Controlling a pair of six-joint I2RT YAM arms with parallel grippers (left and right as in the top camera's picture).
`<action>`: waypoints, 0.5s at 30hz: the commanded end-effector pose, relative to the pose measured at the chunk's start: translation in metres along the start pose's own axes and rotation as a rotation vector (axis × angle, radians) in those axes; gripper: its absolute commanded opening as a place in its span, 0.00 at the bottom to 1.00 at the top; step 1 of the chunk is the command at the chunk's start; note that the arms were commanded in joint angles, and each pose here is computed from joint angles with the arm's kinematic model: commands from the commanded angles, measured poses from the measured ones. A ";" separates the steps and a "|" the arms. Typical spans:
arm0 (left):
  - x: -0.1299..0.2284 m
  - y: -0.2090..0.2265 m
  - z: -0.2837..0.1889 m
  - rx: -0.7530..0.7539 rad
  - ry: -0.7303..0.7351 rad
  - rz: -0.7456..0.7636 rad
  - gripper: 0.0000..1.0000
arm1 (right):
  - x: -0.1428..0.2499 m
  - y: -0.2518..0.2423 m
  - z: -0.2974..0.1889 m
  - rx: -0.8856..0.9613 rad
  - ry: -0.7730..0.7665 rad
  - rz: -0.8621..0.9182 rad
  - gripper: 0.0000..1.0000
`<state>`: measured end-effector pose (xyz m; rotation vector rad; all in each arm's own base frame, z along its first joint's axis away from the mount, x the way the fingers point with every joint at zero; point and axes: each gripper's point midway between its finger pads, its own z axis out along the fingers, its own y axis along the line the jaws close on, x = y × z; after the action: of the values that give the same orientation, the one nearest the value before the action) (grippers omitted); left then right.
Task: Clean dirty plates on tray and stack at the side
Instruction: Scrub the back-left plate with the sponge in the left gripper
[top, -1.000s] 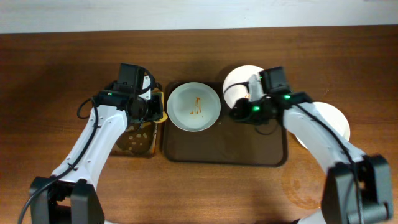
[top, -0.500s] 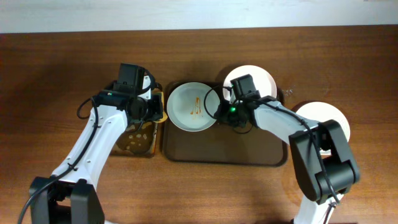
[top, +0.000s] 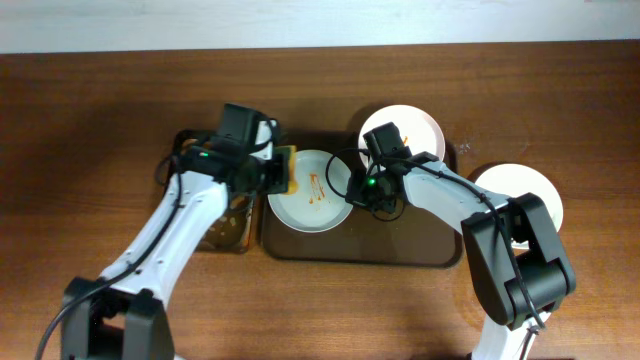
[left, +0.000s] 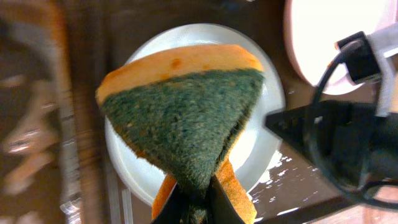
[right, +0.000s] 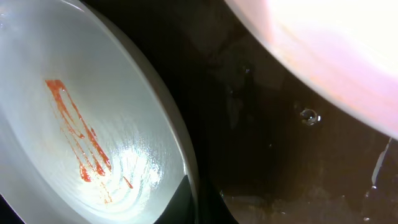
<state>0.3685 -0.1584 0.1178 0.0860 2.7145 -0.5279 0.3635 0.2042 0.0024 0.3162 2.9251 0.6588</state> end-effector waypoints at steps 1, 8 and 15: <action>0.010 -0.025 0.032 0.090 0.063 -0.070 0.00 | 0.008 -0.017 0.009 0.068 0.020 0.002 0.04; 0.021 -0.045 0.084 0.282 0.178 -0.161 0.00 | 0.008 -0.017 0.009 0.070 0.017 -0.002 0.04; 0.045 -0.041 0.122 0.330 0.280 -0.185 0.00 | 0.008 -0.017 0.009 0.070 0.016 -0.002 0.04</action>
<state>0.3704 -0.2354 0.0203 -0.0194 2.8673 -1.0102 0.3631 0.2040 0.0024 0.3154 2.9277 0.6572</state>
